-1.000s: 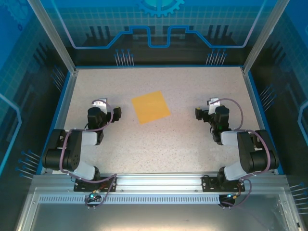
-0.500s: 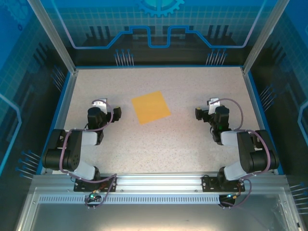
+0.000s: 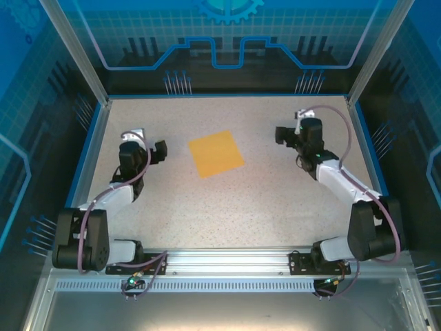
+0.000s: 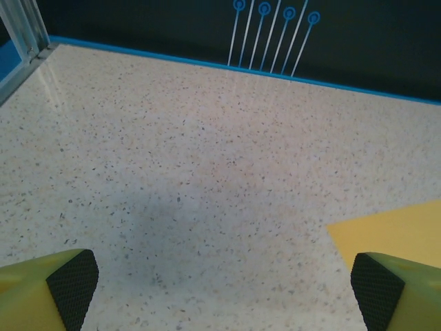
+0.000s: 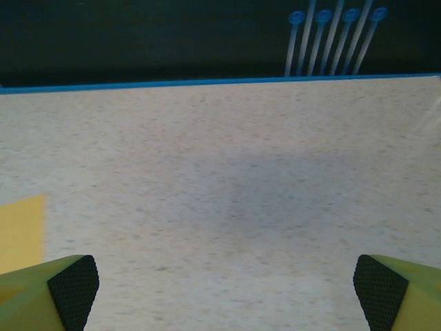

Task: Fold a paper plane with a square sheet of paper (pick it up from the middle)
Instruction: Move the square sheet of paper to the center of the table.

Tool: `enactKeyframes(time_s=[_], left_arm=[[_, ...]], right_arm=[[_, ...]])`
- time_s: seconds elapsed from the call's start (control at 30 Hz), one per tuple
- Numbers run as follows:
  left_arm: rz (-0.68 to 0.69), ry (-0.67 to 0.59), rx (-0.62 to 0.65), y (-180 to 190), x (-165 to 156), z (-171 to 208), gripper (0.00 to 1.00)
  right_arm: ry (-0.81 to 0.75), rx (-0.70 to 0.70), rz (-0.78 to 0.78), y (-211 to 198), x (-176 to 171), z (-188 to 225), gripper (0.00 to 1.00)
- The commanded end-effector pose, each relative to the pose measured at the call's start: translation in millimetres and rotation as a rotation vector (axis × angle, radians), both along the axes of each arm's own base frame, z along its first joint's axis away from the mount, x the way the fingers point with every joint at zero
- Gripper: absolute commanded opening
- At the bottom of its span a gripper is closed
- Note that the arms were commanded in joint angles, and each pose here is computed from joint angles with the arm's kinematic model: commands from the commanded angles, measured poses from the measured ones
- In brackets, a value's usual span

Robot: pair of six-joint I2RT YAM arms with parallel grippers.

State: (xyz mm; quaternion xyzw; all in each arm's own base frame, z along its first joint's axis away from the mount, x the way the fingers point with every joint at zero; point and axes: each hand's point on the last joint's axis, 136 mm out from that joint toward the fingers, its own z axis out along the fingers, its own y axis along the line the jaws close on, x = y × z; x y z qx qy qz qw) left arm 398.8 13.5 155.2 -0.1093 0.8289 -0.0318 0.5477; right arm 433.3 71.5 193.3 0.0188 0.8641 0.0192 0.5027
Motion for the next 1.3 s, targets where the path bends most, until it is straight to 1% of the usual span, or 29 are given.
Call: enactKeyframes(time_s=[0.0, 0.13, 0.23, 0.33, 0.47, 0.53, 0.67, 0.77, 0.93, 1.07, 1.27], left_arm=[[0.053, 0.128, -0.112, -2.8, -6.4, 5.9, 0.99], [0.064, 0.164, -0.226, -10.7, -6.3, 15.9, 0.98], [0.035, 0.227, -0.314, -23.9, -8.0, 15.9, 0.99], [-0.005, 0.281, -0.381, -36.9, -10.0, 13.6, 0.99], [-0.038, 0.299, -0.422, -45.7, -11.5, 11.7, 0.99], [-0.04, 0.306, -0.421, -46.0, -12.4, 10.0, 0.98], [-0.04, 0.314, -0.413, -45.6, -13.7, 7.9, 0.99], [-0.039, 0.324, -0.41, -45.4, -14.3, 5.5, 0.98], [-0.04, 0.336, -0.402, -45.0, -14.1, 2.9, 0.99], [-0.039, 0.343, -0.402, -45.1, -14.0, 1.2, 0.99], [-0.035, 0.355, -0.409, -45.5, -13.2, -0.8, 0.98]], right_arm=[[0.25, -0.043, 0.031, 54.5, -15.7, -42.0, 0.99], [0.364, -0.148, 0.116, 132.7, -2.2, -65.4, 0.99], [0.404, -0.177, 0.139, 174.8, 9.9, -78.7, 1.0], [0.463, -0.182, 0.154, 203.2, 17.1, -100.1, 0.99], [0.548, -0.186, 0.156, 222.2, 22.8, -129.4, 0.99], [0.592, -0.207, 0.15, 224.5, 23.8, -147.1, 0.99], [0.629, -0.241, 0.137, 223.6, 24.2, -165.5, 0.99], [0.658, -0.276, 0.122, 216.5, 20.7, -175.8, 0.99], [0.706, -0.33, 0.083, 192.2, 10.1, -182.3, 0.99], [0.728, -0.34, 0.087, 171.6, -5.1, -179.3, 0.99], [0.783, -0.3, 0.099, 132.1, -48.8, -171.7, 0.99]])
